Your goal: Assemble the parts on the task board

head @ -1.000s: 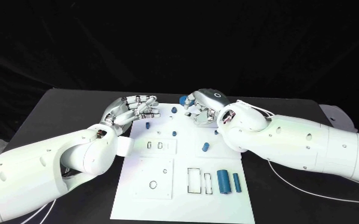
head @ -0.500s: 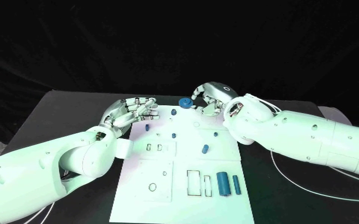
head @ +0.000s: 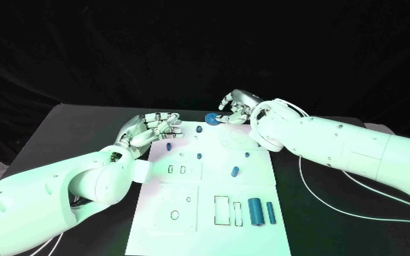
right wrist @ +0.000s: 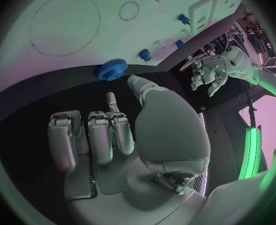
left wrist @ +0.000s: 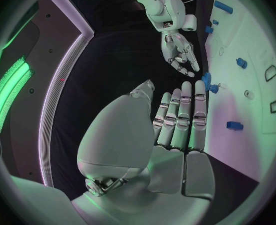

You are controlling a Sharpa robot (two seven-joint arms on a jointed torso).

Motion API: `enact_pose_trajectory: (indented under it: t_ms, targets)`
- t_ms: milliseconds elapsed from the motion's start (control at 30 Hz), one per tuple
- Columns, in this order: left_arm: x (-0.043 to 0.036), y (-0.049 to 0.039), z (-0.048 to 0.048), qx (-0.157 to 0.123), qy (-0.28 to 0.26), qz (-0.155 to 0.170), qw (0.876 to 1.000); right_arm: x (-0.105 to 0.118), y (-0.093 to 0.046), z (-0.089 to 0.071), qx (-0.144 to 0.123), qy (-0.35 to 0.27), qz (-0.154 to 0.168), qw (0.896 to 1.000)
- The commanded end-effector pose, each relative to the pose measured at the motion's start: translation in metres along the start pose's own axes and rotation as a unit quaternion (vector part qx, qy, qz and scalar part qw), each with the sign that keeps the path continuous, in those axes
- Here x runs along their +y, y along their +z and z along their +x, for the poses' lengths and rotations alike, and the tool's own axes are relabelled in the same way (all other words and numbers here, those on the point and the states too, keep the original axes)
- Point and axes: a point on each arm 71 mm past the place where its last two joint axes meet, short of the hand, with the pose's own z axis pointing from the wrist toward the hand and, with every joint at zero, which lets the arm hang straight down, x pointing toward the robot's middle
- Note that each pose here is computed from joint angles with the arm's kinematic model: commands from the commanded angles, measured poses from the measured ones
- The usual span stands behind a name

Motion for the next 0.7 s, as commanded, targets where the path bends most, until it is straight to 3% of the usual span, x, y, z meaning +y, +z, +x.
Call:
enact_pose_trajectory:
  t_ms: [33,700]
  targets:
    - [-0.0015,0.0005,0.0041,0.009,-0.005,0.006,1.0,-0.001,0.005,0.006,0.043,0.019,0.01,0.999]
    - [-0.0008,0.0017,0.0064,0.011,-0.005,0.004,1.0,0.002,0.023,0.01,0.039,0.015,0.021,0.999]
